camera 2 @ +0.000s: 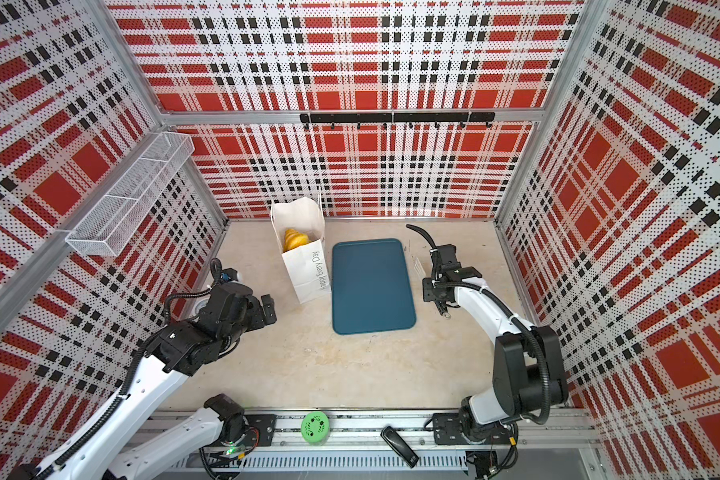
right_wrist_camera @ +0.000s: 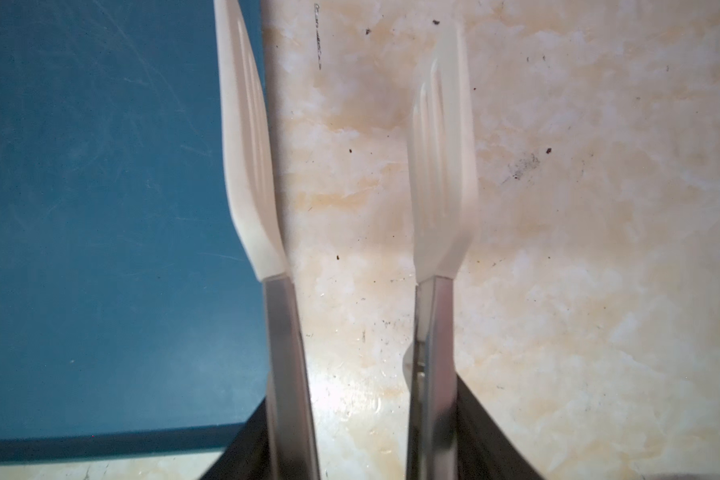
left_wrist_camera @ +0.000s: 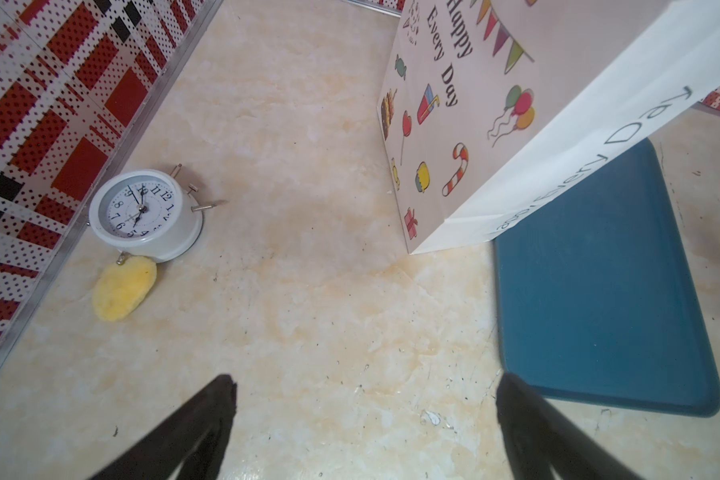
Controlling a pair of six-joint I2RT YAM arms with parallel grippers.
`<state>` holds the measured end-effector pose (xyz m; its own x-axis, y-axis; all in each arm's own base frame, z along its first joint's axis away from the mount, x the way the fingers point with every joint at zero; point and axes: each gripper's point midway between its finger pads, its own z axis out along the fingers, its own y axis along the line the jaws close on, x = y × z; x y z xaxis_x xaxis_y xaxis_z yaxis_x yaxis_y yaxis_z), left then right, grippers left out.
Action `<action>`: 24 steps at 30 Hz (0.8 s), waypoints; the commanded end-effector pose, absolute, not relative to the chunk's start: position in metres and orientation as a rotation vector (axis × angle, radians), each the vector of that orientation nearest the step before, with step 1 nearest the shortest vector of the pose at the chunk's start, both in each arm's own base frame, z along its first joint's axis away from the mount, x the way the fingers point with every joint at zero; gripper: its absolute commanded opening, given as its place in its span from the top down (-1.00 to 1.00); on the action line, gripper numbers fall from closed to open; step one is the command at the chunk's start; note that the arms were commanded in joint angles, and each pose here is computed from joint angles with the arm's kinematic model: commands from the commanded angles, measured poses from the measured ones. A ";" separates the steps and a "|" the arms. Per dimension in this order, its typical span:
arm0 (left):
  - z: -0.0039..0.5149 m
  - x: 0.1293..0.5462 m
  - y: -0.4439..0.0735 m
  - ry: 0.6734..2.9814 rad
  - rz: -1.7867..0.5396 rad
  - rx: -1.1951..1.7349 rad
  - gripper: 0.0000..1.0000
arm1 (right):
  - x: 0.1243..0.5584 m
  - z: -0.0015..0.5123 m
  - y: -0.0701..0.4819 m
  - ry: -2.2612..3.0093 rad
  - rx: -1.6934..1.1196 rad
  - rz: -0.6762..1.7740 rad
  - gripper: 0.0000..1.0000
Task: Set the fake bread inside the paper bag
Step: 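Withdraw the tongs from the bag and move them beside the tray, then lower the tongs onto the table beside the tray and release them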
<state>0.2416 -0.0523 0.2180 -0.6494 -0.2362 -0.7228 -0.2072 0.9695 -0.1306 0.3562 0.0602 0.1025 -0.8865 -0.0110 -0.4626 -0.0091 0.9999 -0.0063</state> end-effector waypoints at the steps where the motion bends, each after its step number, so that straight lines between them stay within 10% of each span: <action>1: 0.218 0.244 -0.049 2.278 -0.066 -0.359 -0.99 | 0.372 0.101 0.054 2.608 0.054 -0.032 -0.12; 24: 0.179 0.246 -0.033 2.353 -0.036 -0.473 -0.99 | 0.404 0.053 0.044 2.648 0.165 -0.109 -0.15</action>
